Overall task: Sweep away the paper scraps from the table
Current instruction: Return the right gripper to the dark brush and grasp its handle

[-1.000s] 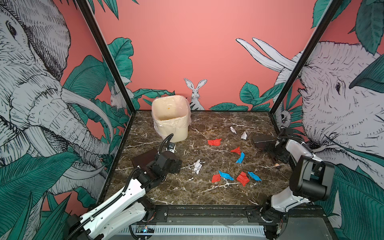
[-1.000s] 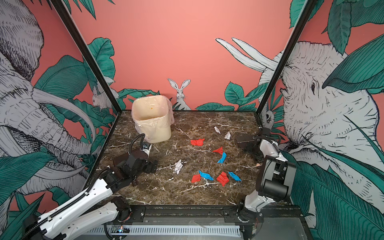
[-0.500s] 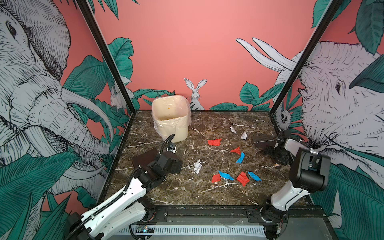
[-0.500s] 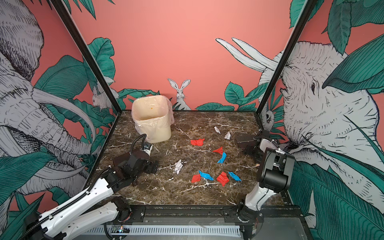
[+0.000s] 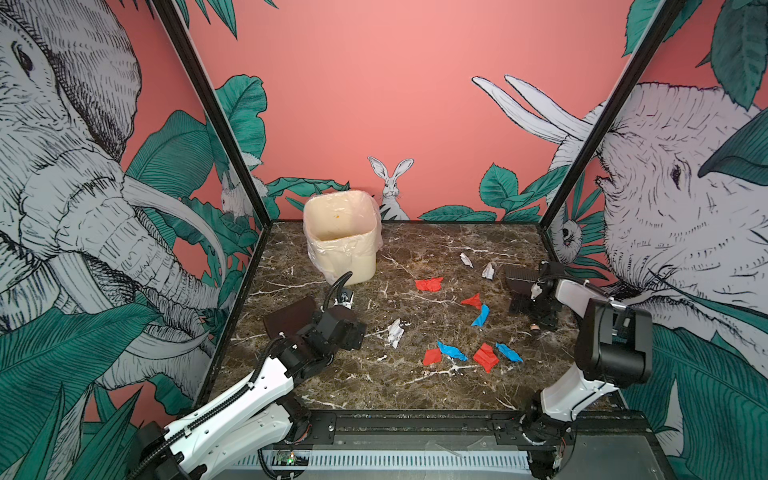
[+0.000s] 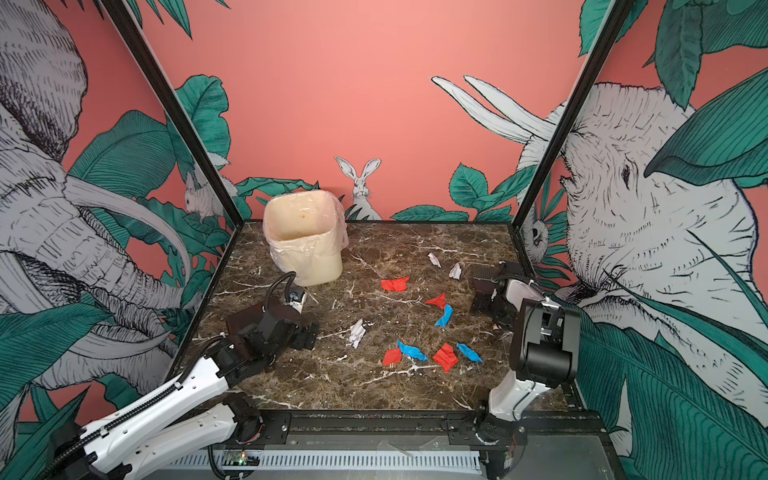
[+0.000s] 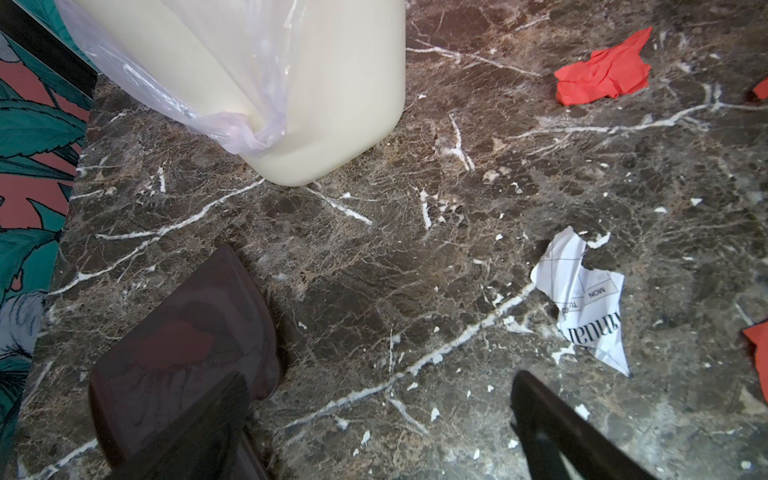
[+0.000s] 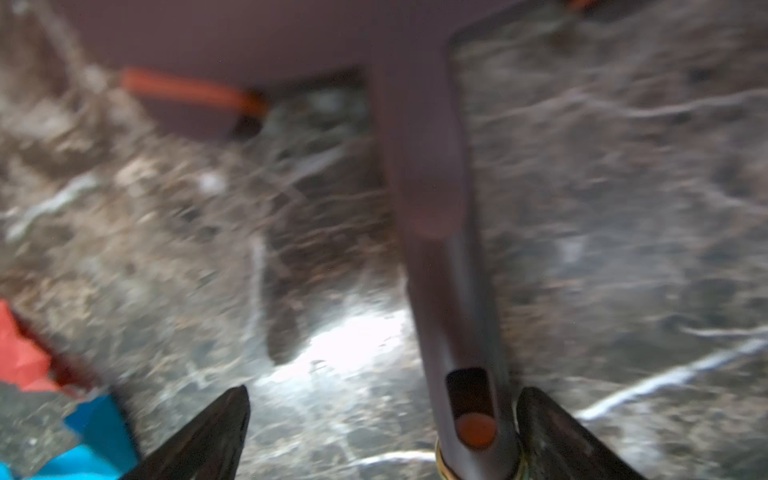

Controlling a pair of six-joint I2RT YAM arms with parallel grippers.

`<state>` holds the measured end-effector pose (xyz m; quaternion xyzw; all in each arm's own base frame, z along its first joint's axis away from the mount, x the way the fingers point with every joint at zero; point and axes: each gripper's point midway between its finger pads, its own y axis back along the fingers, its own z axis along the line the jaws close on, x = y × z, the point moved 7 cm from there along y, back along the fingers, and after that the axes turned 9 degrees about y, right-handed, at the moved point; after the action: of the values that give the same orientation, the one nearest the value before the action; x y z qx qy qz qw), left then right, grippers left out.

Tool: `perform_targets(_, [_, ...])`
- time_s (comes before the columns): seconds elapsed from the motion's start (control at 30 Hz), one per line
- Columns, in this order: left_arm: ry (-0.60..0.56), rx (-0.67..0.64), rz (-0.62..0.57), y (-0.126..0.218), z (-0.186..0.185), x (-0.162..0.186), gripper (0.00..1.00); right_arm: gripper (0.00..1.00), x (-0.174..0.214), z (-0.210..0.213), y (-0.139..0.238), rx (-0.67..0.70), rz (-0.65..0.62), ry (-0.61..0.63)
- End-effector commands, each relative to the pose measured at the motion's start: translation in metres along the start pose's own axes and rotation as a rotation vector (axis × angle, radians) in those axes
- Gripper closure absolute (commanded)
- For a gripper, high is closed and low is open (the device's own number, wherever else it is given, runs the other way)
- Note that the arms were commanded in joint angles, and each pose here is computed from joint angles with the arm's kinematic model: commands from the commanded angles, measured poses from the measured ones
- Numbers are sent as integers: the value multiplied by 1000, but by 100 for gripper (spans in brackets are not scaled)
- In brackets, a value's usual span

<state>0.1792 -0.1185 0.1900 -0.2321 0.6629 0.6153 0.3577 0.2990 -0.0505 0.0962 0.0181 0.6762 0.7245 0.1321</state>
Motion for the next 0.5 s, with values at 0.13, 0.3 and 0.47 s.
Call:
perform_targets(0.13, [27,5,-16,-2,-4,2,0,3,-11,-5,27,121,-22,87])
perform_targets(0.3, [18,18,-17,-3,-7,0,0,1,-22,-9,23,150,-15,123])
perform_targets(0.47, [7,21,-19,-2,-7,0,0,3,-27,-8,13,100,14,165])
